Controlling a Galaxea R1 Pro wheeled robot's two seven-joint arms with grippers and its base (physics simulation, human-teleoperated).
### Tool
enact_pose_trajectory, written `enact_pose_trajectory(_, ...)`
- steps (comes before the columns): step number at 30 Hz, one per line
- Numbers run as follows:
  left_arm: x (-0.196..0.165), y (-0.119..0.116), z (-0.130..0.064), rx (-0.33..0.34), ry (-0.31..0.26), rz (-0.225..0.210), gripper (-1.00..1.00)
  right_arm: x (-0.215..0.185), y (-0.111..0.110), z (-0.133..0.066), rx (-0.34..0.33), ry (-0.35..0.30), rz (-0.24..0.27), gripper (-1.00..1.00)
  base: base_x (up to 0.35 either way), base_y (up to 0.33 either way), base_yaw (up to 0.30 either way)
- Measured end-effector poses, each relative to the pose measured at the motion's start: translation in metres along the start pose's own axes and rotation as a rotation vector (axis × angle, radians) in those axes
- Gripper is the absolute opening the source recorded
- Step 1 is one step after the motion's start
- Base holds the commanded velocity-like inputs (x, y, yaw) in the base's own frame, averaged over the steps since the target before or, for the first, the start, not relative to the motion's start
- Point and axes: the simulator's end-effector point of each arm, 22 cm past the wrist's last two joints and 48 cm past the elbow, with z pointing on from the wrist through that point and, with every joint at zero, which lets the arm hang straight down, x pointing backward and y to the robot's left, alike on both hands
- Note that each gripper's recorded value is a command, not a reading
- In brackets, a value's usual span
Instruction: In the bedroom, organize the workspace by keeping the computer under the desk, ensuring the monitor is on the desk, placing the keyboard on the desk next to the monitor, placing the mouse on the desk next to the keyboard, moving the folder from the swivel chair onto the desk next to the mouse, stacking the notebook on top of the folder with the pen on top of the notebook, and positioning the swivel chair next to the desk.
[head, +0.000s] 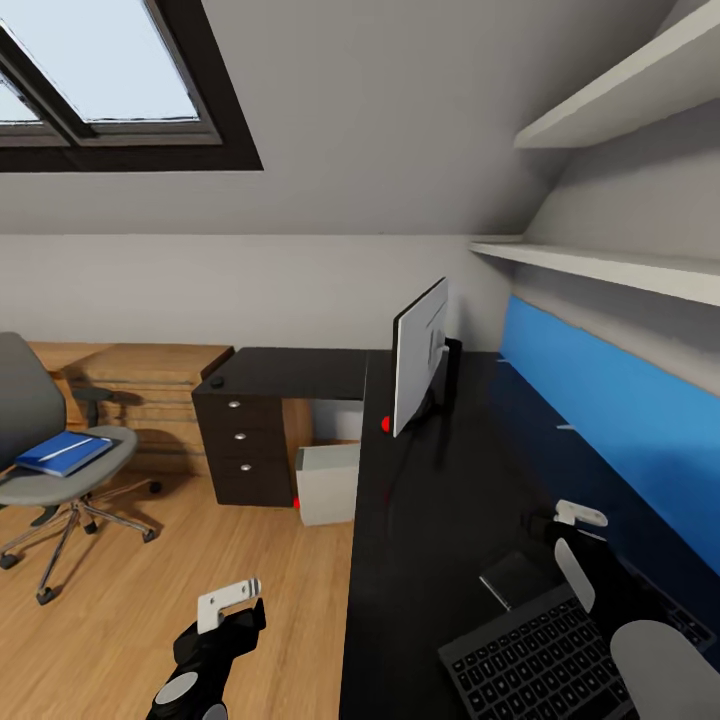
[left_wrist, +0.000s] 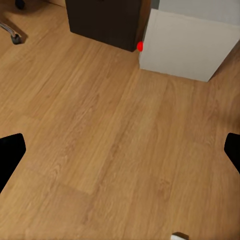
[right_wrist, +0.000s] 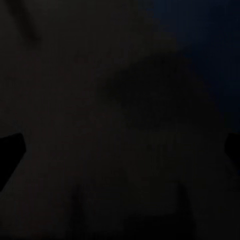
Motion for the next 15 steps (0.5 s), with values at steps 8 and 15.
enact_pose_trajectory(8,0.011,0.001,0.008,-0.001,-0.001,0.0,1.0,0.015,-0.004,0.008,0.003,0.021,0.018,1.0,0.0,0.0,0.0)
enact_pose_trajectory(15,0.021,0.002,0.015,0.0,0.0,0.0,1.0,0.034,-0.021,0.015,0.021,0.075,0.09,1.0,0.0,0.0,0.0)
